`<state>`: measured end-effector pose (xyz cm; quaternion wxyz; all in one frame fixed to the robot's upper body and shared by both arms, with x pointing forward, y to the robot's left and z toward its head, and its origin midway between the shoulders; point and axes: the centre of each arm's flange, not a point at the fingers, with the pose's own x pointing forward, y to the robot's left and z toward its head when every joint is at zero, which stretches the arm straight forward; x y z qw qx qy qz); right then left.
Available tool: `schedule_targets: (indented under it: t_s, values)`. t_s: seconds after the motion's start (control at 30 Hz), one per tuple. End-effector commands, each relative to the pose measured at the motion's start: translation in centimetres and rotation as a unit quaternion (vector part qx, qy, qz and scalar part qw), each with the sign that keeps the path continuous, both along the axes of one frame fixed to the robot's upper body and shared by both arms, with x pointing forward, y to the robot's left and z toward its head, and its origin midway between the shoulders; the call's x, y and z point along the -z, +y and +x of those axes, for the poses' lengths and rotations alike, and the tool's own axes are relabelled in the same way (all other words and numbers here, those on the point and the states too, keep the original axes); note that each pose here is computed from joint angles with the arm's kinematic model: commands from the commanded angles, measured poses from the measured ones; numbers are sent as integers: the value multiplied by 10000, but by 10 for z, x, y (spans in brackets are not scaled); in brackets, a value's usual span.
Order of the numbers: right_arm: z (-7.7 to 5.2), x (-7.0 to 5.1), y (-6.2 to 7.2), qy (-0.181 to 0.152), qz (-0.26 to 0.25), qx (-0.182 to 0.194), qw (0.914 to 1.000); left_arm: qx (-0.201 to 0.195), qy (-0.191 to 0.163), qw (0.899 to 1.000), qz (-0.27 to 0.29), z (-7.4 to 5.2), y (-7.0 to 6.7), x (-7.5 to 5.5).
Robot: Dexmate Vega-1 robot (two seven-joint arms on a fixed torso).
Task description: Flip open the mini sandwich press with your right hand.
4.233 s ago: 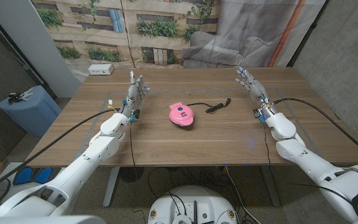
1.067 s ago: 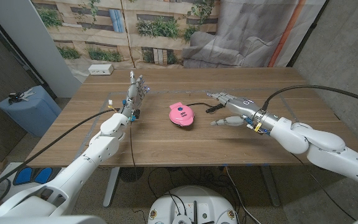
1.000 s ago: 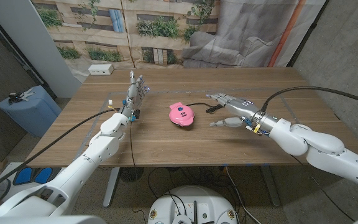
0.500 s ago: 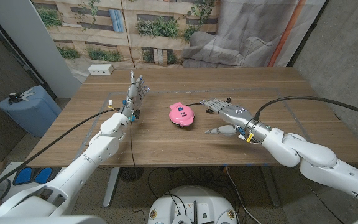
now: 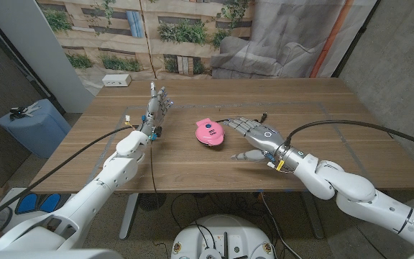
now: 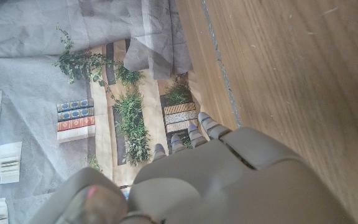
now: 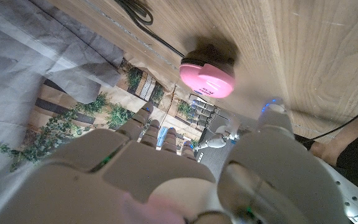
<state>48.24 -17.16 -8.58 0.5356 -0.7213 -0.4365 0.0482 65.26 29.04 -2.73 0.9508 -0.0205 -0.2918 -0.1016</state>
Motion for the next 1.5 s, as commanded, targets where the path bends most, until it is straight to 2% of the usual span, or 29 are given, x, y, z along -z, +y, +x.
schedule_targets:
  t_s: [0.03,0.3,0.6,0.9,1.17,1.5]
  values:
    - [5,15,17,-262,-105,-25,9996,0,0,10000,-1,0,0,0]
    - [13,17,30,-187,-70,55,9998,0,-1,10000,0,0,0,0]
    - [24,18,36,-144,63,167,9997,0,-1,10000,-1,0,0,0]
    - [33,20,42,-331,20,220,9992,0,-1,10000,-1,0,0,0]
    - [34,19,47,-592,86,278,9978,0,-1,10000,-1,0,0,0]
    - [39,18,58,-662,136,298,9973,0,-1,10000,-1,0,0,0]
